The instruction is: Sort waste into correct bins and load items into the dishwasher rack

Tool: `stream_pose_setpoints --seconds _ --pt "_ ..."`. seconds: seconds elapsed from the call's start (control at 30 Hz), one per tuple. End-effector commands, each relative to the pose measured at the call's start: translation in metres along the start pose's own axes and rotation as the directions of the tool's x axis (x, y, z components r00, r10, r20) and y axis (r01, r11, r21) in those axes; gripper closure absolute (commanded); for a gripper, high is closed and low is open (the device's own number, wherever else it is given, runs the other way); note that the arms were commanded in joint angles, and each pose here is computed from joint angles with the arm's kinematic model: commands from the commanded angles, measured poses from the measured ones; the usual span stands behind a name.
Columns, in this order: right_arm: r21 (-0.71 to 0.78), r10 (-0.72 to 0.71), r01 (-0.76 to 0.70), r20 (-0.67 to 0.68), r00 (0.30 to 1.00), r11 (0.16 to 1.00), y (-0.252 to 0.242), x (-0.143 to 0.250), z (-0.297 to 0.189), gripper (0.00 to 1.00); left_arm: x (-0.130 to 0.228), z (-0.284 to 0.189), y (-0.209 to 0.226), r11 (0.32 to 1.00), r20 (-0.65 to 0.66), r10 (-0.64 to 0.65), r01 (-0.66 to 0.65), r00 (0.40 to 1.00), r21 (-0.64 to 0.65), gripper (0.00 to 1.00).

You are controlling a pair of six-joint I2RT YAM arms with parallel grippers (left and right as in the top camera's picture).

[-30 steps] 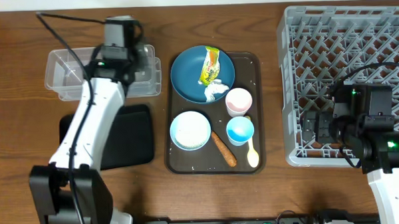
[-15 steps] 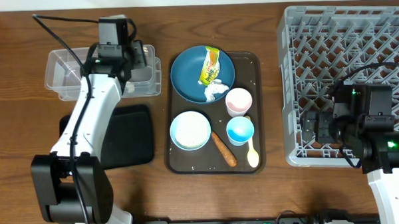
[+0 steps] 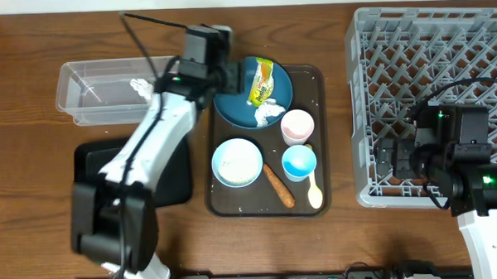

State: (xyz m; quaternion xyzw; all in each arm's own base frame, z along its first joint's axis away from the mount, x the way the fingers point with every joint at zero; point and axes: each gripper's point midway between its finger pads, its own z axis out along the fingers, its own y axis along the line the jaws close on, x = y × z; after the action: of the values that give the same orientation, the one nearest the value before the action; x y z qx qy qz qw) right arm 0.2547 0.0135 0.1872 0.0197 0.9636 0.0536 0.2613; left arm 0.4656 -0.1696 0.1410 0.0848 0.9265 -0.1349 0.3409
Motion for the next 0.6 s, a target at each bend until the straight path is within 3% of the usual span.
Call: stream_pose_setpoints --seconds 0.0,0.57 --pt "0.001 0.011 -0.011 0.018 1.0 1.0 0.0 -0.006 -0.005 0.01 0.018 0.025 -0.01 1.0 -0.056 0.017 -0.015 0.998 0.023 0.32" --pt "0.001 0.011 -0.011 0.014 1.0 1.0 0.0 -0.005 -0.005 0.01 0.078 0.095 -0.017 0.999 -0.192 0.042 -0.037 0.981 0.032 0.32"
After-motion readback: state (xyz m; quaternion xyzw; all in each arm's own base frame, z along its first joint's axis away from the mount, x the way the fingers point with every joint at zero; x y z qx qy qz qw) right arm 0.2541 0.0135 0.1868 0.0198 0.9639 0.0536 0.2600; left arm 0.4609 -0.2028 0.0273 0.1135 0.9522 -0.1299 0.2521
